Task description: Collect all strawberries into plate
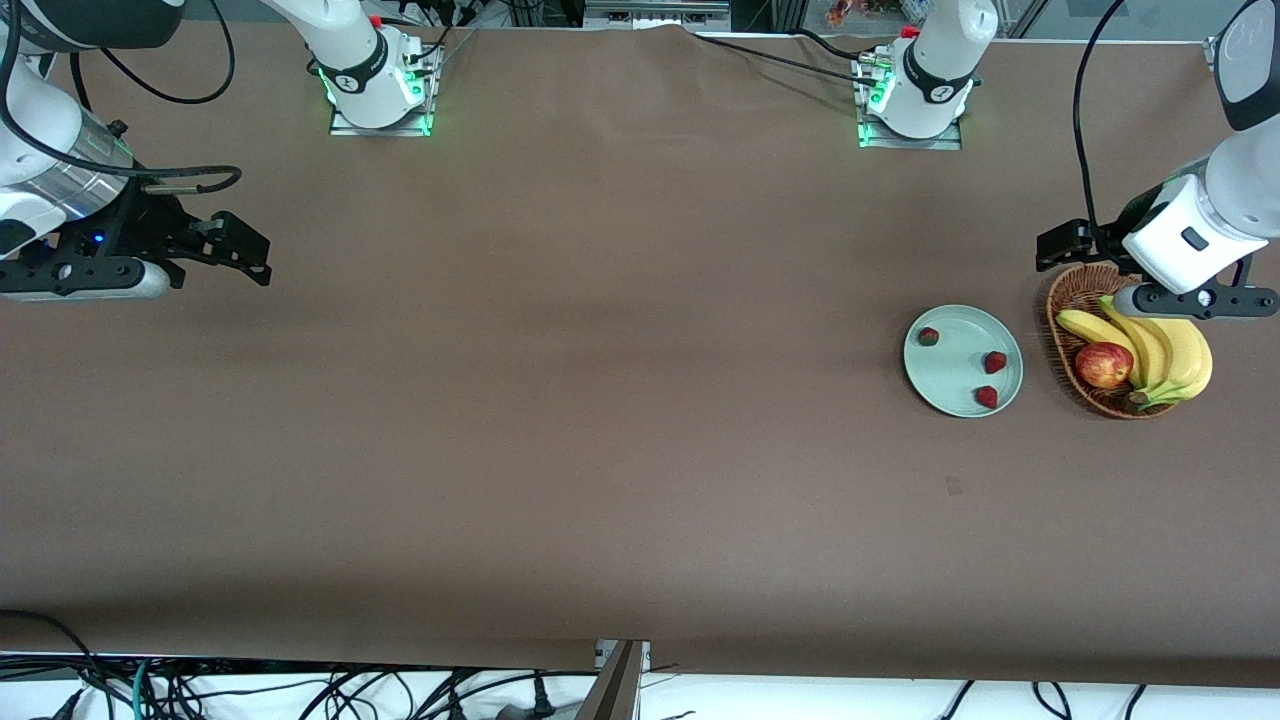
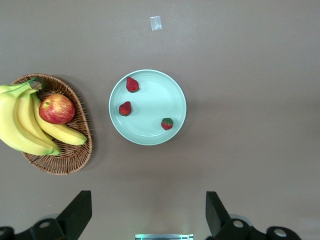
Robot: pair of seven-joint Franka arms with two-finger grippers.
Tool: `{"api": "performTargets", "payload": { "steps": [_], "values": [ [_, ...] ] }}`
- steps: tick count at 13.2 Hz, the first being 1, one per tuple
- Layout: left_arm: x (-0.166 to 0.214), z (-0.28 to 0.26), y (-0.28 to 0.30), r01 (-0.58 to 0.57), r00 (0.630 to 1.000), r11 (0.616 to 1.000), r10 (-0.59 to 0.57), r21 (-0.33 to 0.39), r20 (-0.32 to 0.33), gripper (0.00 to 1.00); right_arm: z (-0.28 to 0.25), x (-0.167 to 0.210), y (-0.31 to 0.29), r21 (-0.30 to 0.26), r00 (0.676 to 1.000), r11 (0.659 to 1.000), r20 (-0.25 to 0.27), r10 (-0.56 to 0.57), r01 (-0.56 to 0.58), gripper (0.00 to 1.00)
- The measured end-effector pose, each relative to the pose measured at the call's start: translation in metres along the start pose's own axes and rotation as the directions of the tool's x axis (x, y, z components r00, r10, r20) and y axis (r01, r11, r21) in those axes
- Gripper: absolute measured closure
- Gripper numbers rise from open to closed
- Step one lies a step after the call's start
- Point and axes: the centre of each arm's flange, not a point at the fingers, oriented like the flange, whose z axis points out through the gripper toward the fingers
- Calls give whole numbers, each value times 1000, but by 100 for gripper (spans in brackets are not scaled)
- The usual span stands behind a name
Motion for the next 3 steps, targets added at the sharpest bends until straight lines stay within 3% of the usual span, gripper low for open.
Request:
{"api": "performTargets", "payload": {
  "steps": [3],
  "values": [
    [0, 0, -1, 2, 1000, 1000, -2, 0, -1, 0, 0, 0, 0, 1, 1000, 1000, -3, 0, 0, 0]
  ]
}}
